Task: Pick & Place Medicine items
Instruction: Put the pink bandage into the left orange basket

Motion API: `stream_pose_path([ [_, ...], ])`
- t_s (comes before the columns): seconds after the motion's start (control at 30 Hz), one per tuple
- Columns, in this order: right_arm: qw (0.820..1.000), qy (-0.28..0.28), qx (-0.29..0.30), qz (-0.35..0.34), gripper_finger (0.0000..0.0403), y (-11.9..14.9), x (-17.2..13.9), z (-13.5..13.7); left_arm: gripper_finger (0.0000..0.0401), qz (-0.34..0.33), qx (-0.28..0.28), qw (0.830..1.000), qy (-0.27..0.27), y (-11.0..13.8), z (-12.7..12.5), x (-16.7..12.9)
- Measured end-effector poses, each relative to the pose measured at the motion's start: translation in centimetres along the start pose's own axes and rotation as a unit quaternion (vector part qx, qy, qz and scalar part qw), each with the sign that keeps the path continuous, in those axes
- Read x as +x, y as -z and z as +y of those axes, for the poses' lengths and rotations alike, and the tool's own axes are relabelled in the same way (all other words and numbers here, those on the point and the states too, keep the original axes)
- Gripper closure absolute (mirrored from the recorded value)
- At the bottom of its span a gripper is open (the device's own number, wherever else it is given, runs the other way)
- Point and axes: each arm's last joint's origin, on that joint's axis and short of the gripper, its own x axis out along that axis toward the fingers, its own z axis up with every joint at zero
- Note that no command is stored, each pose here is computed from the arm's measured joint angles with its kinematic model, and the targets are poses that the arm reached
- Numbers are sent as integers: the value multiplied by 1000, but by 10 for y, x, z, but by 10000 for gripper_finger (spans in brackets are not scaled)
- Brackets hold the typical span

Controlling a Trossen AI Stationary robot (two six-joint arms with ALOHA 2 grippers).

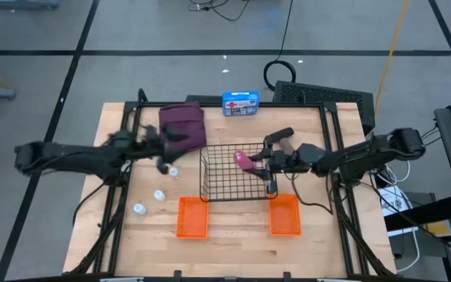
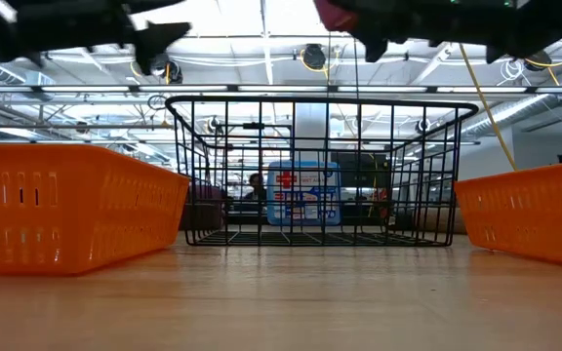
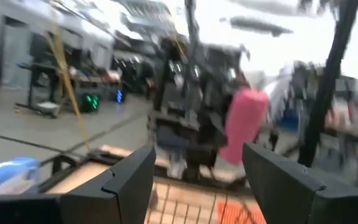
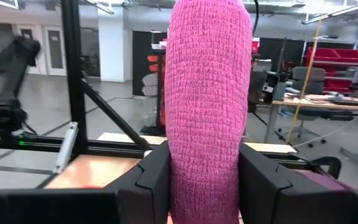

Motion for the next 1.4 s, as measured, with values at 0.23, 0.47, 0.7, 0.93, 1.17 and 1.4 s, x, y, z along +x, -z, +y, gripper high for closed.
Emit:
stream_pose_path([
  [0.23,993,18,4,120,275,5,19,-13,150,165,69,983,52,-17,-13,77],
  [0.47,975,47,-34,216,275,-12,30,-18,150,323,66,943,42,-35,-14,125],
  [0.7,973,40,-41,222,275,-11,30,-17,150,337,112,933,52,-26,-14,145],
  [0.93,973,39,-47,223,275,-10,30,-17,163,325,114,938,36,-28,-13,147],
  [1.17,972,37,-50,226,274,-10,29,-17,300,327,107,938,44,-25,-13,149],
  [1.4,952,141,-81,258,234,-28,8,-23,335,277,122,953,15,-40,-12,142],
])
